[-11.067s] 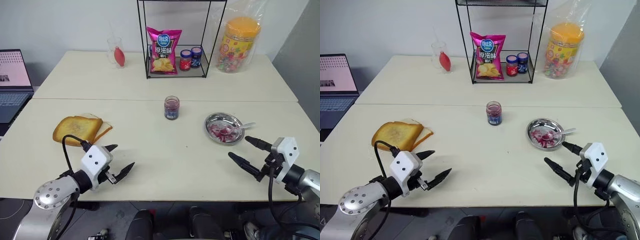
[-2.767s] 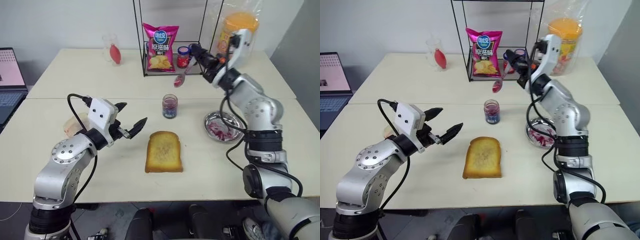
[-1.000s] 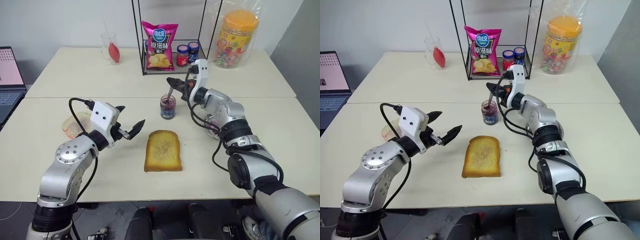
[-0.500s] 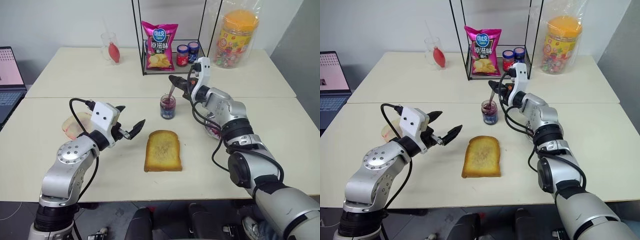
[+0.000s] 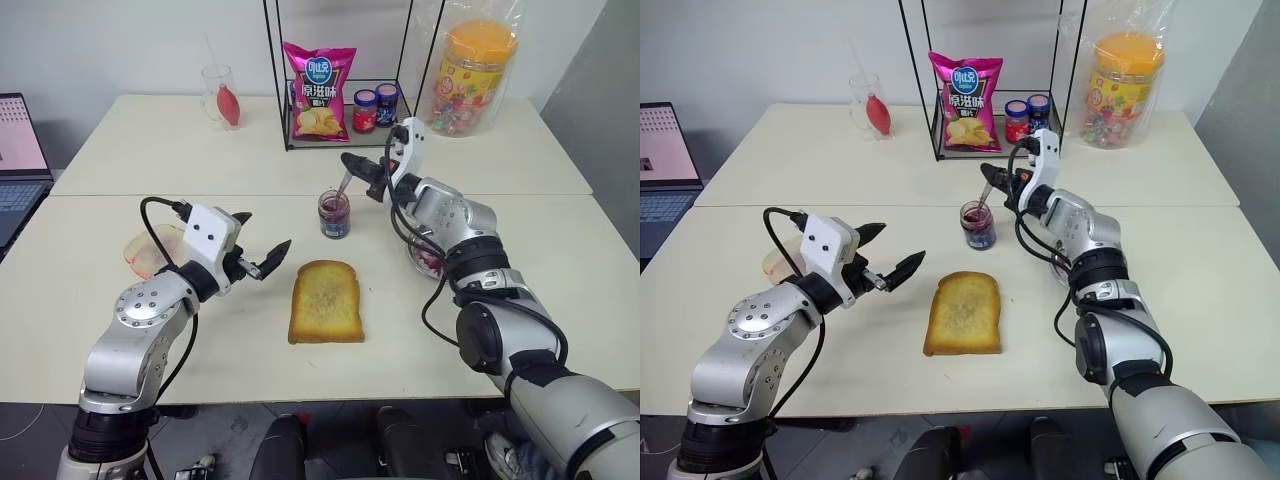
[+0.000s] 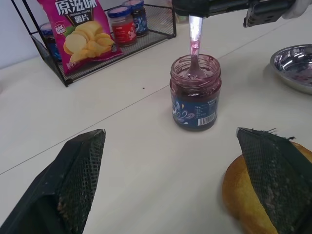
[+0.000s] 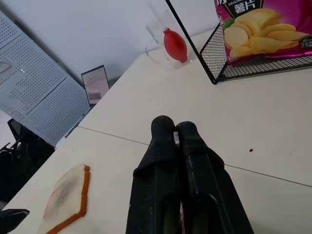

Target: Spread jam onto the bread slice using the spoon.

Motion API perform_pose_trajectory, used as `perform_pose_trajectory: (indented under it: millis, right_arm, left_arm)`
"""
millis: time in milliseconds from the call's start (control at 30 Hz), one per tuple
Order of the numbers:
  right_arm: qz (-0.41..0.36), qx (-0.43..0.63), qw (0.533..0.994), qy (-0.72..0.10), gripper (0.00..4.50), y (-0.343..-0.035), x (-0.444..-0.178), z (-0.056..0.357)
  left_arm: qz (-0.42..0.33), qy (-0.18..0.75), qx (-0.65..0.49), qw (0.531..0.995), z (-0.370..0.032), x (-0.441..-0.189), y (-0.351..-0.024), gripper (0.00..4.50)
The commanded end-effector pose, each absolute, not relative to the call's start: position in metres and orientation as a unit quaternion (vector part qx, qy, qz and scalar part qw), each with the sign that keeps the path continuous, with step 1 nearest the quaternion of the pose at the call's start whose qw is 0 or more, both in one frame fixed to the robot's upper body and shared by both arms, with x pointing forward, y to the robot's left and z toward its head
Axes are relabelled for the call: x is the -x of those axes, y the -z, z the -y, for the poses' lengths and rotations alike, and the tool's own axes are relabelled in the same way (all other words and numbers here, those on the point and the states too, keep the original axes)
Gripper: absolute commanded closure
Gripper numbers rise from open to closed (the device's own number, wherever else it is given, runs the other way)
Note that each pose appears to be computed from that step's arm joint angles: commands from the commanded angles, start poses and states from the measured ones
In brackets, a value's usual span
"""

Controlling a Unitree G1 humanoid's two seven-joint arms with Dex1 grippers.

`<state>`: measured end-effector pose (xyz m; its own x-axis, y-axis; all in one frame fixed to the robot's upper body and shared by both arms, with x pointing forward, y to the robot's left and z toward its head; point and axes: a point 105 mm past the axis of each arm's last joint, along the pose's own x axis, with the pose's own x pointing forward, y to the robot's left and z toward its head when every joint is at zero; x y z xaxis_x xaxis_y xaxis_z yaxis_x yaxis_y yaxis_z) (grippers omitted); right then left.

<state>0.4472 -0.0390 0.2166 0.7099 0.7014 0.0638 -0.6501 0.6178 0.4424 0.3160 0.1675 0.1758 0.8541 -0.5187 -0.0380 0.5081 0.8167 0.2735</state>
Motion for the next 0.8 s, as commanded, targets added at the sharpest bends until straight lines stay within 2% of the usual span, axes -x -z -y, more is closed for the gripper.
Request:
perform_pose_trajectory:
  millis: [33, 800]
  right_arm:
    - [-0.016, -0.236, 0.893, -0.382, 4.48, -0.249, -0.447, 0.04]
    - [-0.04, -0.298, 0.888, -0.349, 4.48, -0.246, -0.453, 0.056]
  left_arm:
    - [0.044, 0.275, -0.147, 0.949, -0.162, -0.316, -0.186, 0.0]
    - [0.047, 0.278, -0.146, 0.948, -0.161, -0.318, -0.183, 0.0]
